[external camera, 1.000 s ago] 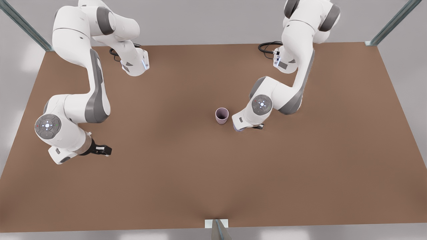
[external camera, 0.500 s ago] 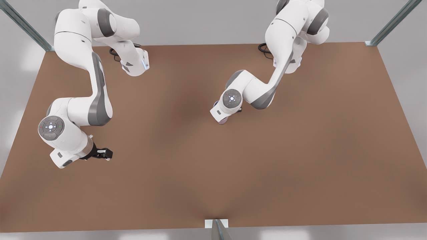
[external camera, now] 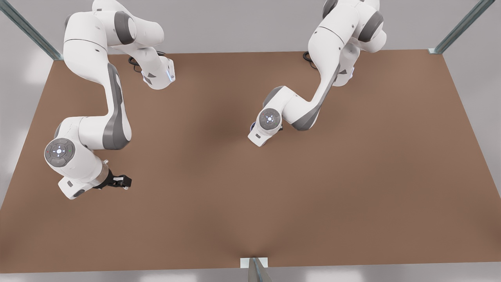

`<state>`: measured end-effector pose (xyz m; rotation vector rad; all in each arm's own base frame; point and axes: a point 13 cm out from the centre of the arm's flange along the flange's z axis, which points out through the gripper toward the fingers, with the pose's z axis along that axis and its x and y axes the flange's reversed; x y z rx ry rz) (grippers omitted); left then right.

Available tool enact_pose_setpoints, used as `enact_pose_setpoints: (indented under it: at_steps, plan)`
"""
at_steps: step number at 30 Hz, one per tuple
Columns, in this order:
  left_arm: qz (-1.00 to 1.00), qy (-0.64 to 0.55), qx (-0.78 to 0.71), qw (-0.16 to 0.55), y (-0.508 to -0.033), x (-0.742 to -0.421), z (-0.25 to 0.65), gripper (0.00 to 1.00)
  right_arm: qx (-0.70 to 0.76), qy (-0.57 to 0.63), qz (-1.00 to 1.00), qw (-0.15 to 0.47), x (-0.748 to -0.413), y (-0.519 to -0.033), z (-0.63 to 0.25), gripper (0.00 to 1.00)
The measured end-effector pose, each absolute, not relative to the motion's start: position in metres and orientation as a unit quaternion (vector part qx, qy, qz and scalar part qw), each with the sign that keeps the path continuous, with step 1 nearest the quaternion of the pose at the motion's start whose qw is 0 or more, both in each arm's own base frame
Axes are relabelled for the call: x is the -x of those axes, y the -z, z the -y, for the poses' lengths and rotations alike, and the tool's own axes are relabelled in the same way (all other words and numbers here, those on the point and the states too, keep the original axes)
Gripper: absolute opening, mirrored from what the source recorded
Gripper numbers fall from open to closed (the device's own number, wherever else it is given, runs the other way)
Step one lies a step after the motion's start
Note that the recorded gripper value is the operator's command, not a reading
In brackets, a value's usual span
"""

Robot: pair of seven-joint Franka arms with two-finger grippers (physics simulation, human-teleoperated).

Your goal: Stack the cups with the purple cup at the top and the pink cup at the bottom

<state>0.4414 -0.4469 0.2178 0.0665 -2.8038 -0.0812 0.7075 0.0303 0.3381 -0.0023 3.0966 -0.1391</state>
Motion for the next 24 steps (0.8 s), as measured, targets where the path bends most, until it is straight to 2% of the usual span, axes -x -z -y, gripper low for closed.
enact_pose_setpoints:
  at_steps: [12,15,16,17,21,24]
  plan:
    - [0.983,0.043,-0.058,0.171,-0.201,-0.438,0.442,0.21,0.004,0.045,-0.999,0.021,-0.708,-0.338,-0.03,1.0]
    - [0.983,0.043,-0.063,0.169,-0.199,-0.438,0.443,0.53,0.005,0.045,-0.999,0.021,-0.708,-0.338,-0.03,1.0]
    - [0.983,0.043,-0.065,0.168,-0.199,-0.438,0.443,0.67,0.005,0.045,-0.999,0.021,-0.708,-0.338,-0.03,1.0]
    - [0.983,0.042,-0.066,0.168,-0.199,-0.439,0.443,0.72,0.005,0.044,-0.999,0.021,-0.708,-0.338,-0.031,1.0]
    - [0.983,0.039,-0.071,0.164,-0.203,-0.44,0.445,0.83,0.005,0.044,-0.999,0.021,-0.708,-0.338,-0.029,1.0]
    - [0.984,0.034,-0.074,0.159,-0.214,-0.442,0.446,0.84,0.005,0.044,-0.999,0.021,-0.708,-0.338,-0.029,1.0]
